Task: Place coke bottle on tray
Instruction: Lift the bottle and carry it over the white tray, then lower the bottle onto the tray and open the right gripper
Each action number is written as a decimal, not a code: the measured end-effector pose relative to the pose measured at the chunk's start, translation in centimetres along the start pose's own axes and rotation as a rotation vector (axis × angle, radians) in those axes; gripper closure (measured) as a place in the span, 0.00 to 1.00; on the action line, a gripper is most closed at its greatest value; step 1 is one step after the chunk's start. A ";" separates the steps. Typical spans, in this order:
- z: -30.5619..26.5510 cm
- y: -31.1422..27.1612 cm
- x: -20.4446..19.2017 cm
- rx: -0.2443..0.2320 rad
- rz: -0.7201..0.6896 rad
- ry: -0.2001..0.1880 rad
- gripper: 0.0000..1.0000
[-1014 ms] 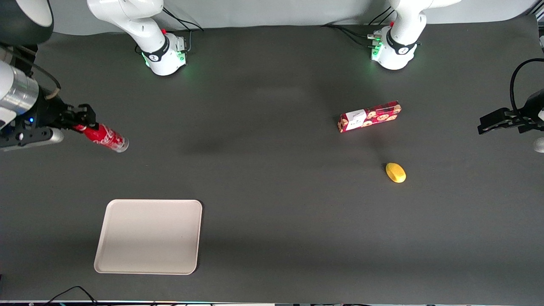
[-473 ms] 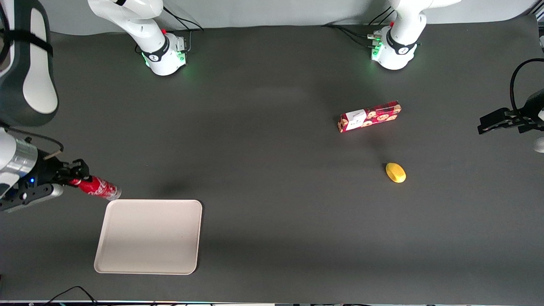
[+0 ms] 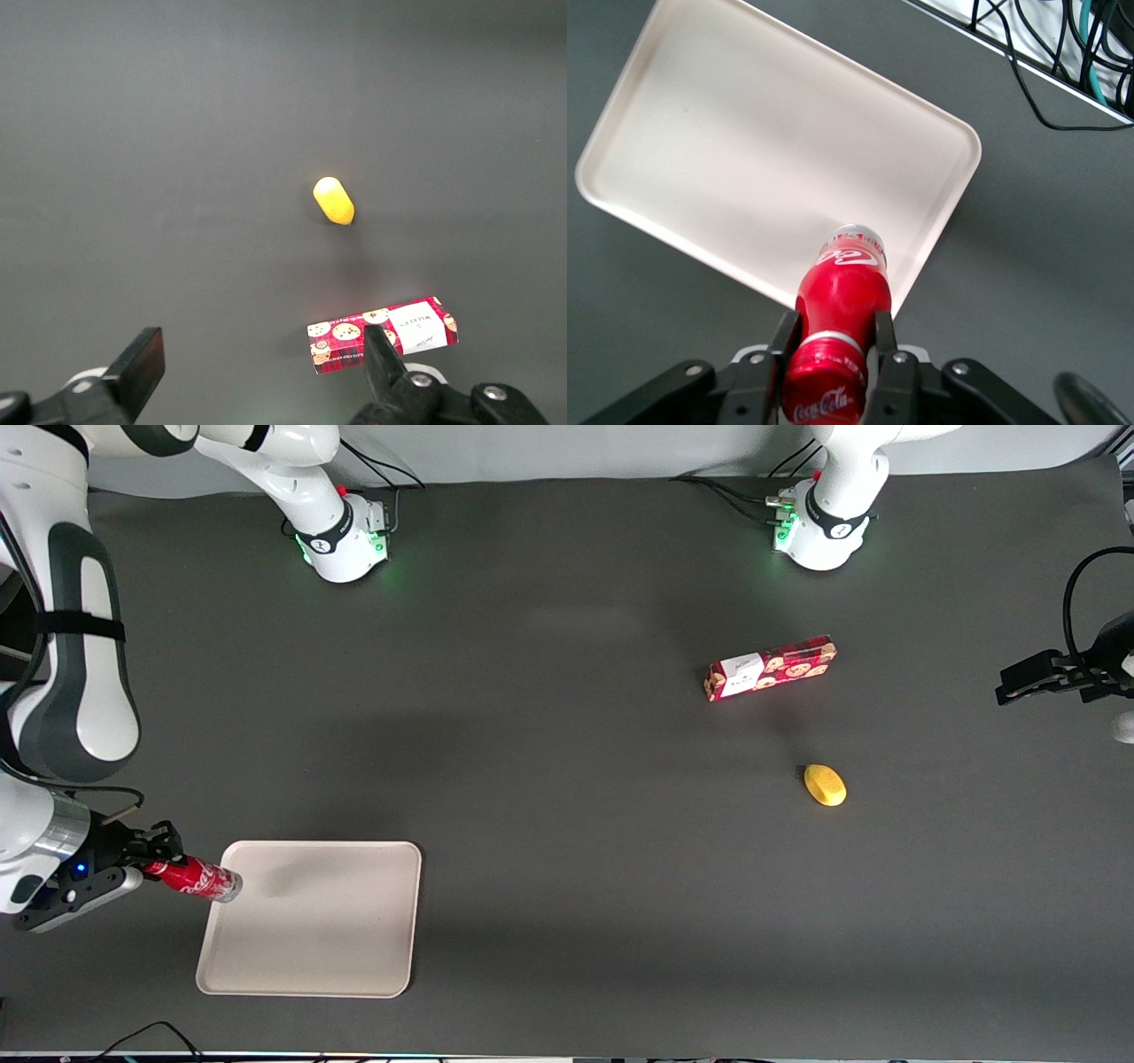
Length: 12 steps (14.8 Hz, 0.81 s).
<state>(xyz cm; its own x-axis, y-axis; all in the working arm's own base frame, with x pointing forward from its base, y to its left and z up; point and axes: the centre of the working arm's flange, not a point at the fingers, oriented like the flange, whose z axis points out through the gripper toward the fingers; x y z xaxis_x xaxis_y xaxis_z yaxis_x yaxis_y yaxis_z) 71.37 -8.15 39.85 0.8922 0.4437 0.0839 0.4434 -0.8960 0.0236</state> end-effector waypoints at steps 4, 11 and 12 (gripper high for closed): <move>4.0 1.4 -0.2 0.001 -0.076 -0.005 0.62; 7.3 2.3 -0.7 0.015 -0.120 -0.024 0.62; 7.6 2.4 -0.7 0.017 -0.120 -0.026 0.62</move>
<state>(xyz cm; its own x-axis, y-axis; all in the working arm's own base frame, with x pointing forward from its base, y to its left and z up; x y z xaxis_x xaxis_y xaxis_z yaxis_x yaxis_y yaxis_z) 72.40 -10.48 32.31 0.8345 0.5482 0.0551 0.5483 -0.8361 0.0147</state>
